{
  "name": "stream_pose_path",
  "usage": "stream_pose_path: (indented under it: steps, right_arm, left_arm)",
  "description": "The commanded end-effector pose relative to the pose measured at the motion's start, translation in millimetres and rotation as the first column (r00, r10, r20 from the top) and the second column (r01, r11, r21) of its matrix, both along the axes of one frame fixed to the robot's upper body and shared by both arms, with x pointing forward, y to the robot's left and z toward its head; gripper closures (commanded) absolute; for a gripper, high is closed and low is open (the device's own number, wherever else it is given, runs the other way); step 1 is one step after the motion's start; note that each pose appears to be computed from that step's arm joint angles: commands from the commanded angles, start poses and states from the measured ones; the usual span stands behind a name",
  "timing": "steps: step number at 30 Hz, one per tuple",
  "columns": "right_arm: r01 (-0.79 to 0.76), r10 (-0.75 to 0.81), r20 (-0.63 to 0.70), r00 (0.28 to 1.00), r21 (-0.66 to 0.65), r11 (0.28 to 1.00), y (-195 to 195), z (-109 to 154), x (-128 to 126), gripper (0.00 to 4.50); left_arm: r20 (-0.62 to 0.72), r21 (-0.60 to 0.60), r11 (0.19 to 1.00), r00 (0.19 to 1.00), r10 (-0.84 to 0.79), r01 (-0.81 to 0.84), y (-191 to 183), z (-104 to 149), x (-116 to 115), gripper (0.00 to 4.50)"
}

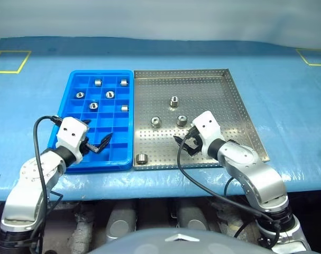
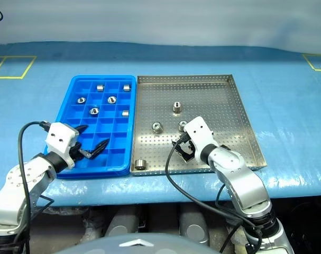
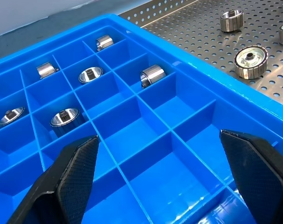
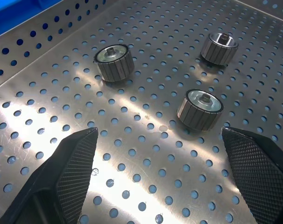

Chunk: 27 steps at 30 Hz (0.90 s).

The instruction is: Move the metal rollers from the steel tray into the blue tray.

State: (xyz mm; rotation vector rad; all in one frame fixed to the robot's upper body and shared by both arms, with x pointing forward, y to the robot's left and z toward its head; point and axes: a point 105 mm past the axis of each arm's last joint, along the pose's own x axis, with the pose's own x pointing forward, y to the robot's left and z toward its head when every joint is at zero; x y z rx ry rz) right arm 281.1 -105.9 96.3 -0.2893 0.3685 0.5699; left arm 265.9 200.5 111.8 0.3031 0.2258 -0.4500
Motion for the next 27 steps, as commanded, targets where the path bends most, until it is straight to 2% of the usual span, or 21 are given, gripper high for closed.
stream_pose_path:
  steps: [1, 6, 8, 15, 23, 27]
  right_arm:
    - [-0.022, 0.021, 0.064, 0.998, 0.014, 1.0, -1.1, 24.8, 2.0, 0.03]
    - [-0.011, 0.01, 0.08, 0.997, 0.017, 1.0, -5.3, 36.5, 6.2, 0.03]
    - [-0.002, 0.001, 0.082, 0.997, 0.014, 1.0, -5.6, 36.8, 7.4, 0.03]
    - [0.001, -0.001, 0.072, 0.997, -0.001, 1.0, 0.7, 28.9, 3.2, 0.03]
    - [0.023, -0.024, 0.073, 0.997, 0.013, 1.0, 3.1, 24.9, -2.3, 0.03]
    - [0.029, -0.03, 0.075, 0.997, 0.021, 0.999, 5.1, 24.3, -3.4, 0.03]
  left_arm:
    - [0.098, 0.035, 0.992, 0.987, -0.124, 0.121, -19.0, 33.0, 2.1, 0.0]
    - [0.208, 0.033, 0.956, 0.934, -0.292, 0.292, -50.5, 75.4, 17.8, 0.0]
    - [0.205, 0.073, 0.933, 0.91, -0.361, 0.354, -61.4, 82.1, 28.1, 0.0]
    - [0.092, 0.203, 0.854, 0.859, -0.504, 0.479, -87.1, 73.7, 68.9, 0.0]
    - [-0.036, 0.242, 0.746, 0.774, -0.632, 0.621, -122.6, 63.3, 105.0, 0.0]
    - [-0.145, 0.265, 0.667, 0.713, -0.686, 0.696, -136.7, 52.7, 112.7, 0.0]
